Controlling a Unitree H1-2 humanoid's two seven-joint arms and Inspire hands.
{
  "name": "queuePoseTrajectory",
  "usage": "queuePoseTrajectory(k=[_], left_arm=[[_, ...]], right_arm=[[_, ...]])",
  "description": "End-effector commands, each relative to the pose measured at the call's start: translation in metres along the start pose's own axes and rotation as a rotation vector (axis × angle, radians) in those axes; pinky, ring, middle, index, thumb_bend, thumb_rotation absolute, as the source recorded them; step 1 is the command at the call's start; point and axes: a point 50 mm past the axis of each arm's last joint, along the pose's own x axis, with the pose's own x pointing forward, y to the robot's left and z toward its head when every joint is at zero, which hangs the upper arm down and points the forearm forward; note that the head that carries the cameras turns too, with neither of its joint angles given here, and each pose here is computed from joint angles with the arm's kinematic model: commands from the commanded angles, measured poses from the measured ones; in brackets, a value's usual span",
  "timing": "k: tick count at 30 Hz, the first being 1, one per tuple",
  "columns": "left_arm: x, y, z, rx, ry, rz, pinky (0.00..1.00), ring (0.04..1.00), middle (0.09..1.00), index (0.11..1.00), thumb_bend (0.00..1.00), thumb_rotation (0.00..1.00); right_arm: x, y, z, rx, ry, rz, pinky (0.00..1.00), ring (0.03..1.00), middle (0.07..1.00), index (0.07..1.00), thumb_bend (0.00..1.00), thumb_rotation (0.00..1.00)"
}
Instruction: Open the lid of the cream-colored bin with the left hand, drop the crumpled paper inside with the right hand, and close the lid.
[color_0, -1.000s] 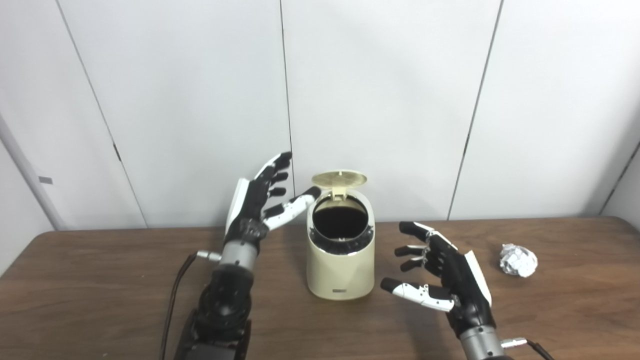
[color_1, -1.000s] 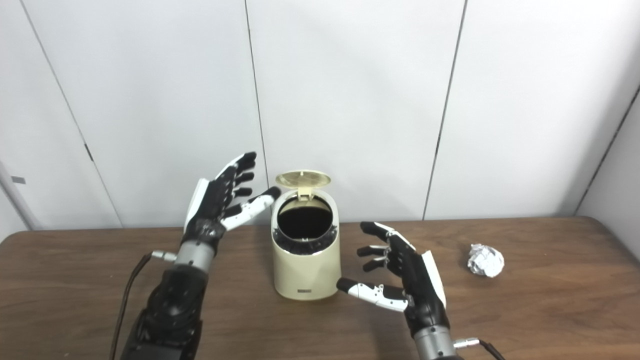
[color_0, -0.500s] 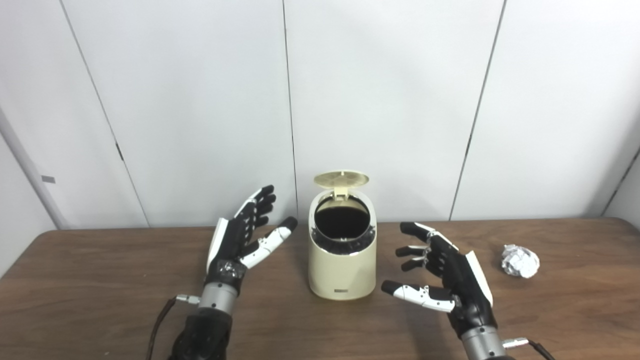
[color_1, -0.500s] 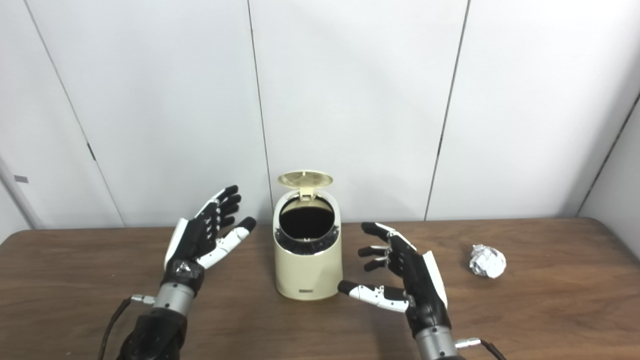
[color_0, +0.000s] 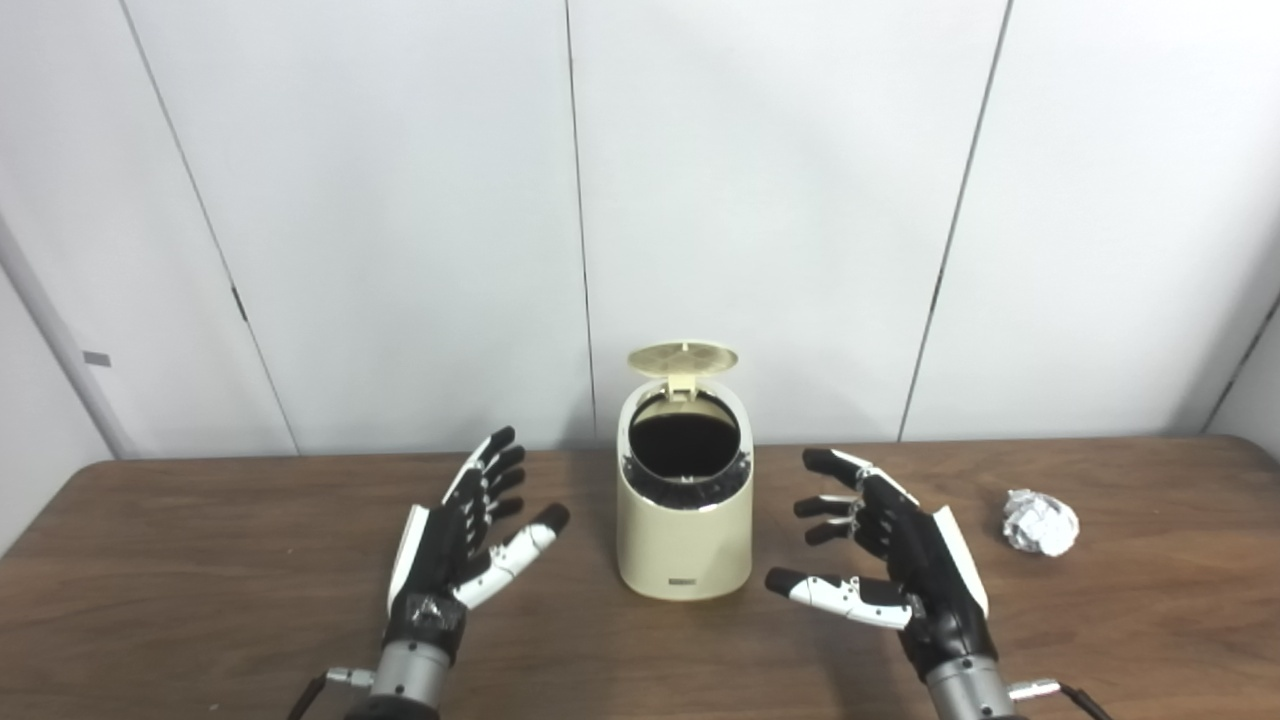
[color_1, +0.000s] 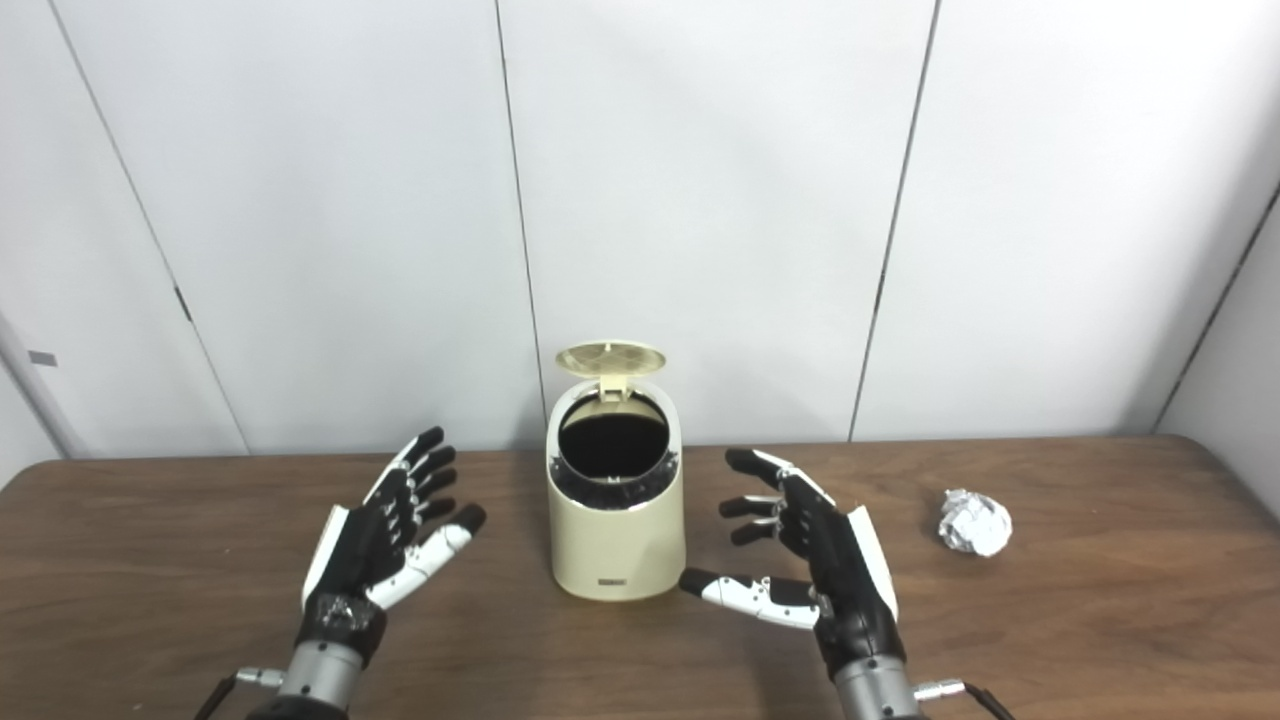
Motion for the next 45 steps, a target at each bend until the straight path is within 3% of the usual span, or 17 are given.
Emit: queuePoseTrajectory(k=[1, 10, 13, 14, 18, 23, 29, 36, 38, 45], left_arm=[[0.003, 0.002, 0.009, 0.007, -0.079, -0.013, 0.72, 0.847, 0.885, 0.948, 0.78, 0.37], [0.003, 0.001, 0.001, 0.006, -0.055, -0.014, 0.71, 0.849, 0.881, 0.936, 0.77, 0.32], [0.004, 0.004, -0.002, 0.015, -0.045, -0.011, 0.74, 0.856, 0.887, 0.938, 0.76, 0.33], [0.004, 0.005, -0.003, 0.018, -0.043, -0.010, 0.75, 0.862, 0.889, 0.942, 0.76, 0.33], [0.004, 0.008, -0.004, 0.022, -0.037, -0.005, 0.77, 0.866, 0.887, 0.939, 0.77, 0.34], [0.004, 0.014, -0.003, 0.036, -0.033, 0.001, 0.79, 0.872, 0.891, 0.940, 0.77, 0.35], [0.004, 0.019, -0.004, 0.053, -0.034, 0.007, 0.78, 0.853, 0.879, 0.932, 0.78, 0.37], [0.004, 0.023, -0.003, 0.056, -0.027, 0.005, 0.78, 0.859, 0.887, 0.938, 0.77, 0.36], [0.003, 0.024, -0.003, 0.058, -0.027, 0.006, 0.78, 0.855, 0.885, 0.934, 0.76, 0.35], [0.003, 0.025, -0.002, 0.062, -0.021, 0.007, 0.79, 0.859, 0.883, 0.933, 0.73, 0.33]], right_arm=[[0.007, -0.003, 0.014, 0.013, -0.097, -0.003, 0.55, 0.667, 0.818, 0.774, 0.73, 0.09], [0.009, -0.016, 0.016, 0.002, -0.076, -0.016, 0.54, 0.683, 0.822, 0.783, 0.75, 0.08], [0.016, -0.031, 0.026, -0.115, -0.033, 0.024, 0.53, 0.698, 0.847, 0.815, 0.75, 0.12], [0.020, -0.037, 0.031, -0.149, -0.008, 0.037, 0.54, 0.692, 0.847, 0.819, 0.77, 0.09], [0.040, -0.067, 0.053, -0.382, 0.067, 0.086, 0.57, 0.684, 0.841, 0.832, 0.81, 0.17], [0.063, -0.103, 0.072, -0.576, 0.124, 0.133, 0.54, 0.704, 0.816, 0.775, 0.83, 0.12], [0.079, -0.133, 0.079, -0.812, 0.158, 0.150, 0.56, 0.720, 0.826, 0.777, 0.83, 0.13], [0.094, -0.149, 0.090, -1.033, 0.198, 0.187, 0.67, 0.794, 0.833, 0.767, 0.85, 0.09], [0.098, -0.153, 0.092, -1.095, 0.240, 0.213, 0.71, 0.835, 0.862, 0.778, 0.84, 0.12], [0.116, -0.161, 0.102, -1.250, 0.391, 0.342, 0.70, 0.904, 0.948, 0.820, 0.85, 0.12]])
